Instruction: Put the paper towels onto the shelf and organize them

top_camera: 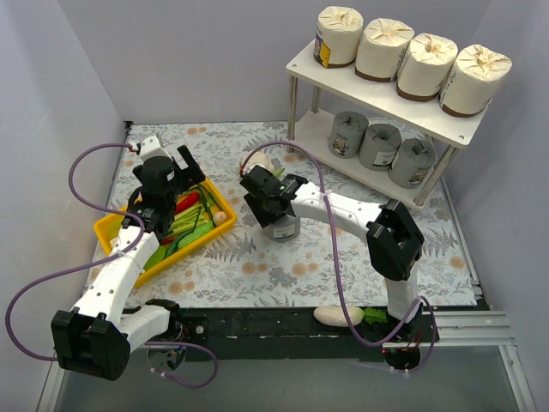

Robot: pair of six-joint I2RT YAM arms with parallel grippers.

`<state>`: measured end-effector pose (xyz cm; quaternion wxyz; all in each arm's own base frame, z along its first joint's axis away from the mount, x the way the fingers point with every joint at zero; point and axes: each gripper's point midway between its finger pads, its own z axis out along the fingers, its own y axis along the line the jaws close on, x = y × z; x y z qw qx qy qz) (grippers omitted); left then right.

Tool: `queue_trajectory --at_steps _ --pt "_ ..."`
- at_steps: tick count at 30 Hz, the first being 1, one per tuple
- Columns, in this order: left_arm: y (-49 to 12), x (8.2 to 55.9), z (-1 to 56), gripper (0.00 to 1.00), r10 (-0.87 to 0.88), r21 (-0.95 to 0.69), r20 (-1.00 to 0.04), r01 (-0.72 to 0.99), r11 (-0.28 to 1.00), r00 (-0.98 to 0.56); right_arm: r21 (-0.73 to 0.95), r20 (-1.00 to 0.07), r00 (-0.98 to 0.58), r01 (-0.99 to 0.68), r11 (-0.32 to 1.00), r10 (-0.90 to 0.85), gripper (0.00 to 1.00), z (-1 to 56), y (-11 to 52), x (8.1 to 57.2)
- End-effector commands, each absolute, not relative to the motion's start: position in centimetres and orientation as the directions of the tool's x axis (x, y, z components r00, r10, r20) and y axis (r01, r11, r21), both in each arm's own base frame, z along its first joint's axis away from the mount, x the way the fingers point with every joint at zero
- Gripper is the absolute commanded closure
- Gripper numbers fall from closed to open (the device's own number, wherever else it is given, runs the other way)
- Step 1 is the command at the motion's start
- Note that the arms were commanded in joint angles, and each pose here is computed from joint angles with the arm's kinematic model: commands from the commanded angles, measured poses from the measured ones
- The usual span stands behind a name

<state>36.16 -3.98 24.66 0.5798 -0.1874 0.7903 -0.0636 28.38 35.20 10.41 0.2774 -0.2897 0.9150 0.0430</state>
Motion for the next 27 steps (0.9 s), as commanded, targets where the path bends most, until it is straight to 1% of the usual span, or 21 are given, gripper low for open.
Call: queue_trajectory --at_steps 1,3,5,6,7,8,9,10,11,13,14,16,18,20,21,23,24,25,27 --pt "-3.8 35.9 25.2 0.02 -0.360 -0.313 -0.903 -0.218 0.925 -0.234 -0.153 -0.574 -0.567 -0.635 0.757 -0.591 0.48 13.1 35.4 29.4" --pt "-3.8 36.0 25.0 0.02 -0.360 -0.311 -0.902 -0.221 0.924 -0.238 -0.173 -0.604 -0.512 -0.664 0.727 -0.611 0.51 14.8 35.3 29.3" --pt "-3.9 35.9 25.1 0.02 -0.363 -0.315 -0.902 -0.221 0.923 -0.235 -0.214 -0.616 -0.421 -0.724 0.656 -0.666 0.52 15.7 35.4 29.4" --pt "-3.8 36.0 25.1 0.02 -0.365 -0.315 -0.901 -0.224 0.922 -0.235 -0.225 -0.638 -0.376 -0.743 0.630 -0.671 0.52 17.1 35.4 29.3" --pt "-3.9 35.9 25.0 0.02 -0.364 -0.315 -0.901 -0.223 0.923 -0.235 -0.275 -0.634 -0.284 -0.787 0.552 -0.720 0.52 17.6 35.4 29.4" --pt "-3.8 36.0 25.1 0.02 -0.365 -0.315 -0.901 -0.224 0.922 -0.235 -0.305 -0.652 -0.227 -0.795 0.524 -0.724 0.53 17.2 35.5 29.7" --pt "-3.8 36.0 25.1 0.02 -0.366 -0.316 -0.901 -0.225 0.922 -0.234 -0.351 -0.680 -0.153 -0.791 0.502 -0.717 0.54 18.5 35.2 30.0" --pt "-3.8 35.9 25.0 0.02 -0.366 -0.316 -0.901 -0.226 0.922 -0.234 -0.394 -0.683 -0.110 -0.778 0.490 -0.722 0.58 19.0 34.7 30.7" --pt "-3.7 35.9 25.0 0.02 -0.365 -0.313 -0.902 -0.230 0.921 -0.232 -0.453 -0.681 -0.039 -0.762 0.462 -0.732 0.59 19.8 34.5 31.7" --pt "-3.7 35.9 24.9 0.02 -0.365 -0.313 -0.902 -0.232 0.921 -0.232 -0.475 -0.686 -0.021 -0.744 0.470 -0.727 0.59 20.8 33.2 33.3" --pt "-3.7 35.9 25.0 0.02 -0.365 -0.313 -0.902 -0.231 0.921 -0.231 -0.503 -0.671 0.006 -0.739 0.448 -0.742 0.58 21.2 32.7 34.2" --pt "-3.8 35.9 24.9 0.02 -0.362 -0.310 -0.902 -0.230 0.922 -0.235 -0.535 -0.663 0.014 -0.708 0.461 -0.748 0.52 22.5 31.3 36.6" --pt "-4.0 36.0 24.9 0.02 -0.363 -0.312 -0.901 -0.226 0.923 -0.238 -0.567 -0.631 0.026 -0.698 0.438 -0.776 0.52 22.7 30.3 38.4" --pt "-3.9 36.0 24.9 0.02 -0.362 -0.312 -0.902 -0.226 0.923 -0.236 -0.573 -0.636 0.030 -0.688 0.446 -0.771 0.52 23.9 29.1 40.7" --pt "-3.9 36.0 24.9 0.02 -0.364 -0.313 -0.901 -0.225 0.923 -0.237 -0.593 -0.612 0.049 -0.689 0.417 -0.789 0.52 23.6 28.9 41.6" --pt "-4.0 35.9 25.0 0.02 -0.366 -0.316 -0.901 -0.223 0.922 -0.234 -0.615 -0.610 0.084 -0.678 0.403 -0.788 0.52 24.2 28.4 43.3" --pt "-4.0 35.9 25.0 0.02 -0.366 -0.317 -0.901 -0.223 0.922 -0.233 -0.625 -0.591 0.095 -0.682 0.380 -0.801 0.52 23.6 28.4 43.9" --pt "-4.0 35.9 25.1 0.02 -0.366 -0.317 -0.901 -0.221 0.922 -0.232 -0.660 -0.560 0.142 -0.672 0.336 -0.816 0.51 23.9 28.2 44.6" --pt "-4.2 35.9 25.1 0.02 -0.364 -0.317 -0.901 -0.215 0.924 -0.235 -0.684 -0.529 0.174 -0.667 0.295 -0.831 0.50 23.2 28.2 45.4"
